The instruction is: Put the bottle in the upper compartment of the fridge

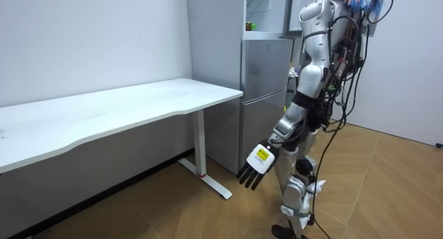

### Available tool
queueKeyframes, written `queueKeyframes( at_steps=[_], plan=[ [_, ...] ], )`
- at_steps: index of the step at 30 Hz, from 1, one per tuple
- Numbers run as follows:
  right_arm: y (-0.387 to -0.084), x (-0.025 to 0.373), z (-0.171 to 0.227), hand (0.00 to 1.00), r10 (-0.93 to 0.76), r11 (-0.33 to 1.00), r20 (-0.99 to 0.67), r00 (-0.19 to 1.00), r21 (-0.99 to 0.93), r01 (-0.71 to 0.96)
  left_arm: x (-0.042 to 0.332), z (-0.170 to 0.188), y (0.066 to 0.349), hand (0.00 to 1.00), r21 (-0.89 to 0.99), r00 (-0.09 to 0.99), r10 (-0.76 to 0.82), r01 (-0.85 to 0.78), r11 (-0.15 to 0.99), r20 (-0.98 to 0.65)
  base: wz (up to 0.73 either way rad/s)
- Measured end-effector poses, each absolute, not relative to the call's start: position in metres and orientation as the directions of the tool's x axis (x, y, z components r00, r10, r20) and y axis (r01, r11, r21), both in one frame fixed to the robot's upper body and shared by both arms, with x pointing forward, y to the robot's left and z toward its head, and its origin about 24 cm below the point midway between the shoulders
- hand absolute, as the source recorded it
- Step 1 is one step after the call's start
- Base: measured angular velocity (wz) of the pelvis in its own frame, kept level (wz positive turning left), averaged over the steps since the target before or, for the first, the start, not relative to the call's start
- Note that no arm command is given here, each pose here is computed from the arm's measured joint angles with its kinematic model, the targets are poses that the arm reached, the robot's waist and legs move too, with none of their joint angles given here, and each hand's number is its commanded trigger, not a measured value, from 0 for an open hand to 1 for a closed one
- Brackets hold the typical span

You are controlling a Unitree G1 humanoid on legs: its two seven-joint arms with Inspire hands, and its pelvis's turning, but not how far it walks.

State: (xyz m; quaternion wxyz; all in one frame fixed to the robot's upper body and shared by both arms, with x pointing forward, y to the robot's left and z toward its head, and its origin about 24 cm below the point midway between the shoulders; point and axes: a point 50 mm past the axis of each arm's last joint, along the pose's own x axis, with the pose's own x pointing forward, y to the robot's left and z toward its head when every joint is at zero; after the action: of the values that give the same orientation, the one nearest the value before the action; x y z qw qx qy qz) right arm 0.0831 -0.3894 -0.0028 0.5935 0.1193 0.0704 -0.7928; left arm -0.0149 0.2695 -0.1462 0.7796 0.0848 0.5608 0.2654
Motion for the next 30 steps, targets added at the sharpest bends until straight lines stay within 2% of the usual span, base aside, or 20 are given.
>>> queueKeyframes(
  at_steps=[7,12,22,30],
  plan=[
    [-0.410,0.084,0.031,0.00,-0.914,-0.385,-0.198,-0.354,0.147,0.911,-0.015,-0.145,0.273,0.00,0.436,0.231,0.522,-0.337,0.835,-0.821,0.00],
    [-0.421,0.083,0.053,0.00,-0.924,-0.382,-0.111,-0.366,0.191,0.904,-0.019,-0.143,0.277,0.00,0.450,0.215,0.540,-0.356,0.819,-0.814,-0.03],
    [-0.423,0.093,0.086,0.00,-0.932,-0.346,0.001,-0.362,0.288,0.893,-0.019,-0.143,0.279,0.00,0.461,0.214,0.543,-0.334,0.822,-0.812,0.00],
    [-0.421,0.095,0.104,0.00,-0.921,-0.357,0.010,-0.389,0.377,0.855,-0.026,-0.144,0.278,0.00,0.466,0.189,0.542,-0.331,0.820,-0.819,0.00]
  ],
)
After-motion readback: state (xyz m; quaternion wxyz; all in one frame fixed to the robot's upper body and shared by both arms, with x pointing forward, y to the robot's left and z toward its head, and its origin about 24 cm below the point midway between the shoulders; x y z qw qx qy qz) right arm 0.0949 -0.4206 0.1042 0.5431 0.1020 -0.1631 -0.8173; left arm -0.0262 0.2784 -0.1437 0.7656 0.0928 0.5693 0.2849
